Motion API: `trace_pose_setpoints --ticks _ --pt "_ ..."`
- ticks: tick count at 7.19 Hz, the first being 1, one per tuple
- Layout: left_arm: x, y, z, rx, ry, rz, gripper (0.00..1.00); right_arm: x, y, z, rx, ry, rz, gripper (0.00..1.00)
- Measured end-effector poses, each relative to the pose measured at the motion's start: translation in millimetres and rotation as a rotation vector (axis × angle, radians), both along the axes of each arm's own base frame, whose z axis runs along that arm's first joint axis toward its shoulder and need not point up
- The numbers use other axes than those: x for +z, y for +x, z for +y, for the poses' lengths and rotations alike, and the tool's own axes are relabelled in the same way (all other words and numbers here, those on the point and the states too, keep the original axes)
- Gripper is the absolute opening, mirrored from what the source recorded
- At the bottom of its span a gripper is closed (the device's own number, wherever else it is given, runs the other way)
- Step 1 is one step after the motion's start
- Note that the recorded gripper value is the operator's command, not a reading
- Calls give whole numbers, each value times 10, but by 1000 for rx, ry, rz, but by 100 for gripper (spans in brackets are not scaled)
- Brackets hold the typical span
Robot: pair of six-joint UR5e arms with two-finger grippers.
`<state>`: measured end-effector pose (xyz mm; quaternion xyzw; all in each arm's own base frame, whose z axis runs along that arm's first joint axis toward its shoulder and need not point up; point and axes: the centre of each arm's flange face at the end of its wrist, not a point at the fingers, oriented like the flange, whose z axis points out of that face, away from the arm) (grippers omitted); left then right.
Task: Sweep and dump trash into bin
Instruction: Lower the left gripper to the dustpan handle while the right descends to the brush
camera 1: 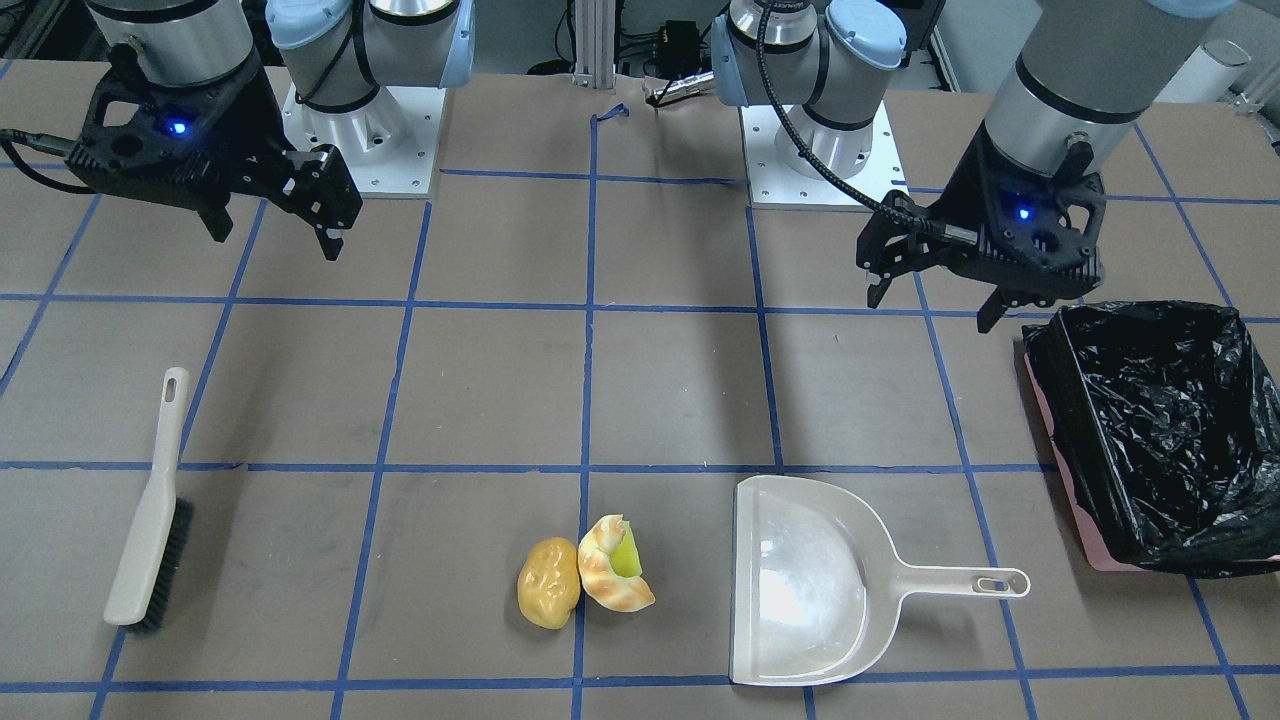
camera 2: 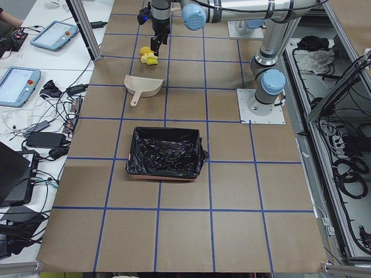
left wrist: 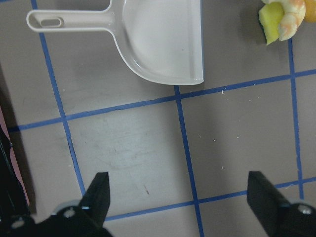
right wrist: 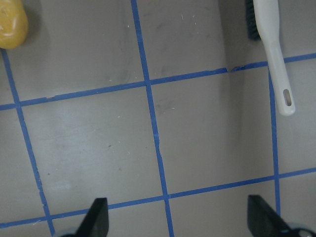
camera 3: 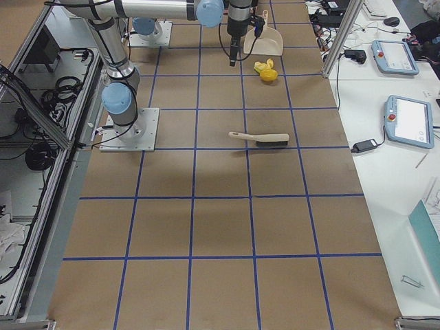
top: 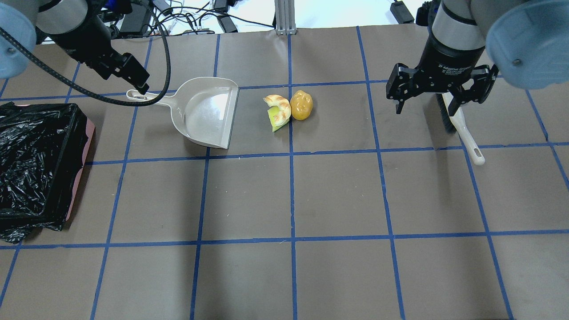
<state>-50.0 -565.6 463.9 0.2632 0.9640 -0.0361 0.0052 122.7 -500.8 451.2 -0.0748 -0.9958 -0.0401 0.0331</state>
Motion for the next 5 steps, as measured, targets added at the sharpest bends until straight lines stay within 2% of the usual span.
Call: trace_pose_setpoints --ticks 1,3,5 --pt "-175 147 -130 -136 16 -11 100 -214 -169 -108 17 28 -2 100" --pt "-414 317 -381 -371 2 -36 100 -606 -679 -187 95 48 -16 100" --pt "-532 434 -694 -674 -14 -72 98 -979 -1189 -231 146 52 -1 100"
